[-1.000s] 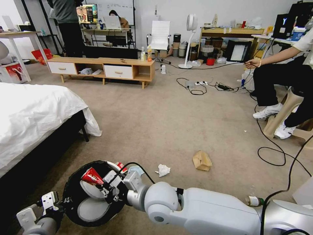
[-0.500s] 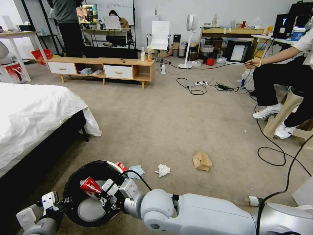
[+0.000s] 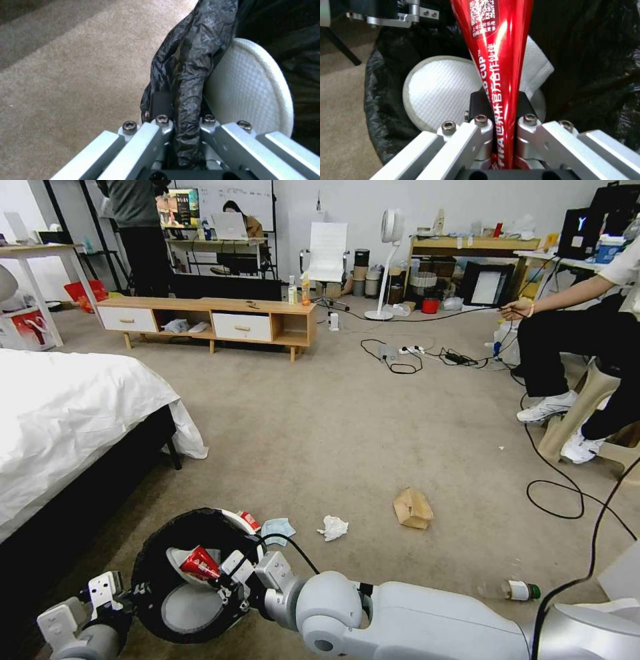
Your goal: Pick up the trash bin and place the garbage on the floor into it.
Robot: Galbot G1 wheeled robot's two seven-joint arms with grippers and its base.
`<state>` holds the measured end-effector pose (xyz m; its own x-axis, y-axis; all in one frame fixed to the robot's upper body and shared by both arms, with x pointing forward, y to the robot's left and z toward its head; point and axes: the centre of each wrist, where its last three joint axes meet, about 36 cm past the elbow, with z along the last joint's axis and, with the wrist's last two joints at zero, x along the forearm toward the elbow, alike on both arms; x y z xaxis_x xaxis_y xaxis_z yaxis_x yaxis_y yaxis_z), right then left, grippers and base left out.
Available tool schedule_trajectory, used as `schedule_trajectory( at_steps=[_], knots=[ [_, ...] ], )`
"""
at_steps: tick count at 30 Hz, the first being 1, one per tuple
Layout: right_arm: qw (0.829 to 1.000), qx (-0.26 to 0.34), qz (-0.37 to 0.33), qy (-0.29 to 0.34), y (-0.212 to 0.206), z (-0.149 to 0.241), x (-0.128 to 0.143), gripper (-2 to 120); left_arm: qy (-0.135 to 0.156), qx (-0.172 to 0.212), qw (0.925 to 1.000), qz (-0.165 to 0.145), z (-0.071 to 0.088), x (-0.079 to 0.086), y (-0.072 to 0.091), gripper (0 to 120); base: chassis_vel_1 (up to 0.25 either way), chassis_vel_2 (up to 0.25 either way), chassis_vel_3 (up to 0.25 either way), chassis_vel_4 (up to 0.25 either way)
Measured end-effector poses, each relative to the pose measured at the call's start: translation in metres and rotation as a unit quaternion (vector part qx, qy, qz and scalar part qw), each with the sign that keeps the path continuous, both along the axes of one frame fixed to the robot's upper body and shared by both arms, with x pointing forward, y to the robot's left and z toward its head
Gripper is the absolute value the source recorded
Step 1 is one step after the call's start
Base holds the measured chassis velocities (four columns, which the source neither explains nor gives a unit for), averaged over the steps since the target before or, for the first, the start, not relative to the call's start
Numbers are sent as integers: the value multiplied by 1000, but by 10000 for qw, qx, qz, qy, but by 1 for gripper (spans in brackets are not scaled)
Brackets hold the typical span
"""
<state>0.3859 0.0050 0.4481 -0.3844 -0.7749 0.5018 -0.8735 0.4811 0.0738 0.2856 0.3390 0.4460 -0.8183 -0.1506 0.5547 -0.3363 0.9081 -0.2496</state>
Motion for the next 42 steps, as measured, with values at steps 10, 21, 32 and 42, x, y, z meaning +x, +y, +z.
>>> schedule_trajectory(
  at_steps=[10, 21, 32, 42],
  knots=[
    [10000, 3, -17, -22, 1, -6, 4, 4, 25, -8, 10000, -19, -3, 1, -1, 2, 0, 0, 0, 0],
    [10000, 10, -51, -13, -1, -12, 6, 7, 56, -3, 10000, -24, -5, 2, 0, 2, 0, 0, 0, 0],
    [10000, -15, -77, -17, -5, -14, 7, 45, 71, -3, 10000, -27, -7, 2, -1, 2, 0, 0, 0, 0],
    [9999, 32, -91, -58, -5, -10, 9, 82, 86, -4, 10000, -16, -8, 2, 1, 2, 0, 0, 0, 0]
  ],
)
